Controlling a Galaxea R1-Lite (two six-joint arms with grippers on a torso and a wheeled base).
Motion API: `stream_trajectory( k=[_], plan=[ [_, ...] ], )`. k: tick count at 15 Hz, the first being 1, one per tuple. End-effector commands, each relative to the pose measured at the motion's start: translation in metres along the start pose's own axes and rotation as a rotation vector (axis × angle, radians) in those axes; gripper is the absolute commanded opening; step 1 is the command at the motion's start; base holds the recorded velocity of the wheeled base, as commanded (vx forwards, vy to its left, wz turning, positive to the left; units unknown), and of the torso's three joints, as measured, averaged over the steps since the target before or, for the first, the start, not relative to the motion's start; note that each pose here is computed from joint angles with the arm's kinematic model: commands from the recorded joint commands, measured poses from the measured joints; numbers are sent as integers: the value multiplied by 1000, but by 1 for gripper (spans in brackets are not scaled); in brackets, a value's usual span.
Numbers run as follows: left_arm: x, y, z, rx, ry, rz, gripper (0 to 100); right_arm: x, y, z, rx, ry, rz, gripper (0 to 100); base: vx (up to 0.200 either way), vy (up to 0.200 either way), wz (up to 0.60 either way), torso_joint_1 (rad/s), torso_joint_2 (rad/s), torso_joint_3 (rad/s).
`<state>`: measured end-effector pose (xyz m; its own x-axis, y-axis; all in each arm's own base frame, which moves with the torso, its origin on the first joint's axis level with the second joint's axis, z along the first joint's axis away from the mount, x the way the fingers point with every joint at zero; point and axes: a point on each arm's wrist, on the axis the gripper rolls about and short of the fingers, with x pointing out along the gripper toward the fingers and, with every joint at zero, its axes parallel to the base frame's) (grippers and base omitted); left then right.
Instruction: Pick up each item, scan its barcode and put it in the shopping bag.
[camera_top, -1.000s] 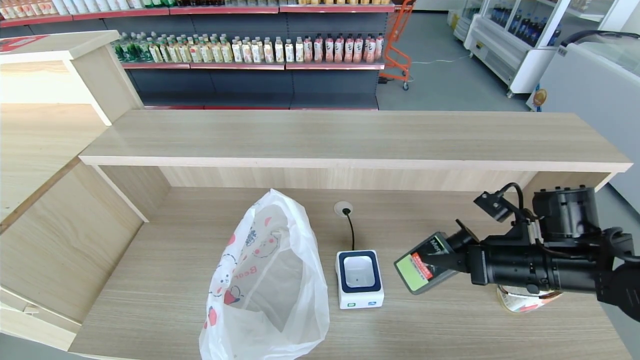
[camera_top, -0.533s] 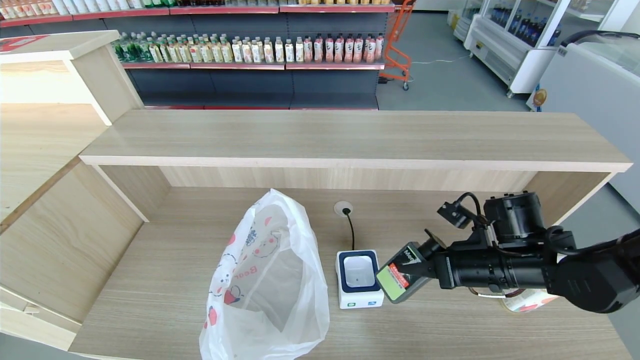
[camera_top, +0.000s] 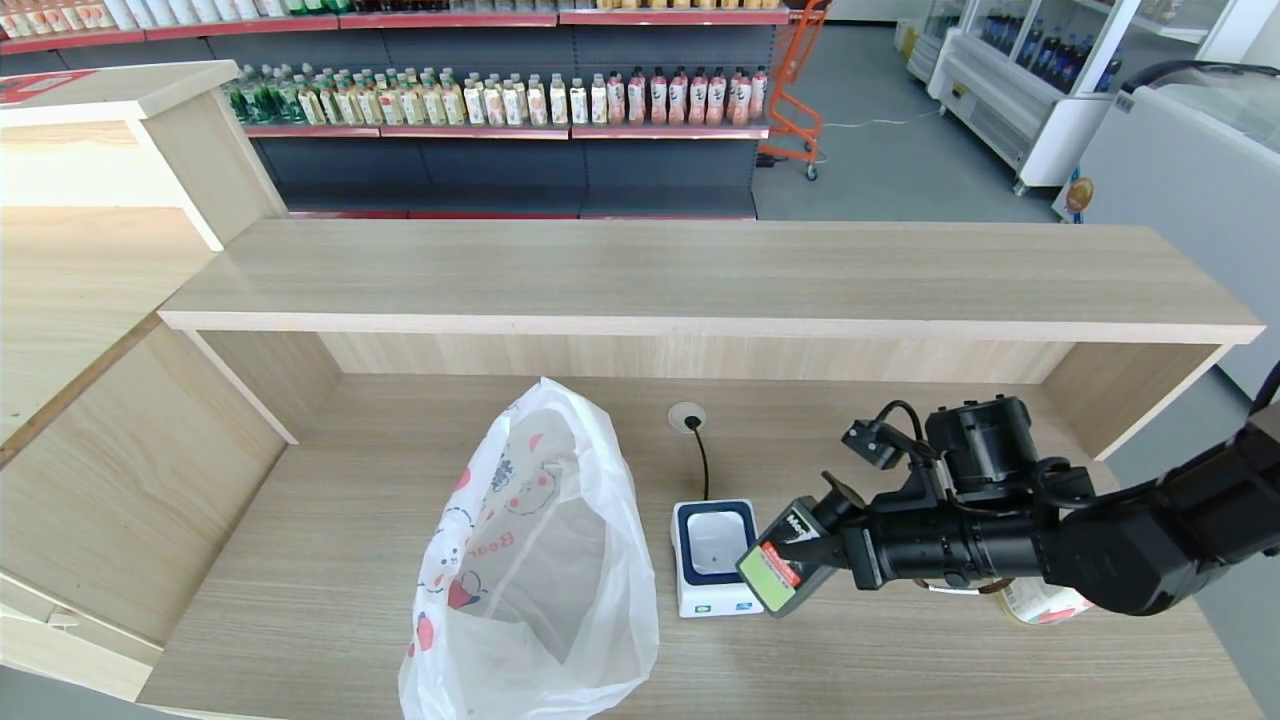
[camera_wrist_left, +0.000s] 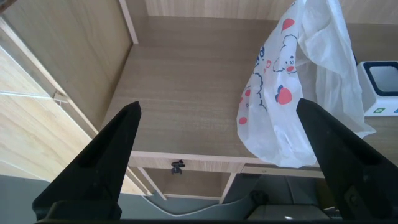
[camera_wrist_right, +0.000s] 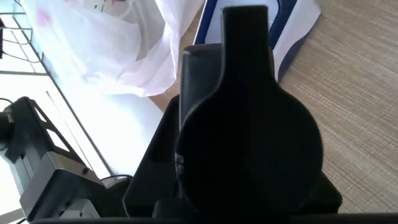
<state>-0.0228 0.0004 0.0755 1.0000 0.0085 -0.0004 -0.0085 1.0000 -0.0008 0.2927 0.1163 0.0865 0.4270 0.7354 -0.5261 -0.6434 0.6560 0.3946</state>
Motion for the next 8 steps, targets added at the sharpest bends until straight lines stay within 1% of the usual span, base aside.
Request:
stream_trajectory(
  k=[1,8],
  plan=[
    [0,0,0,-1,0,1,100,10,-1,8,-16,-10,13,0,0,0,0,0,0,0],
    [0,0,0,-1,0,1,100,43,-6,17,-43,-4,40,0,0,0,0,0,0,0]
  ],
)
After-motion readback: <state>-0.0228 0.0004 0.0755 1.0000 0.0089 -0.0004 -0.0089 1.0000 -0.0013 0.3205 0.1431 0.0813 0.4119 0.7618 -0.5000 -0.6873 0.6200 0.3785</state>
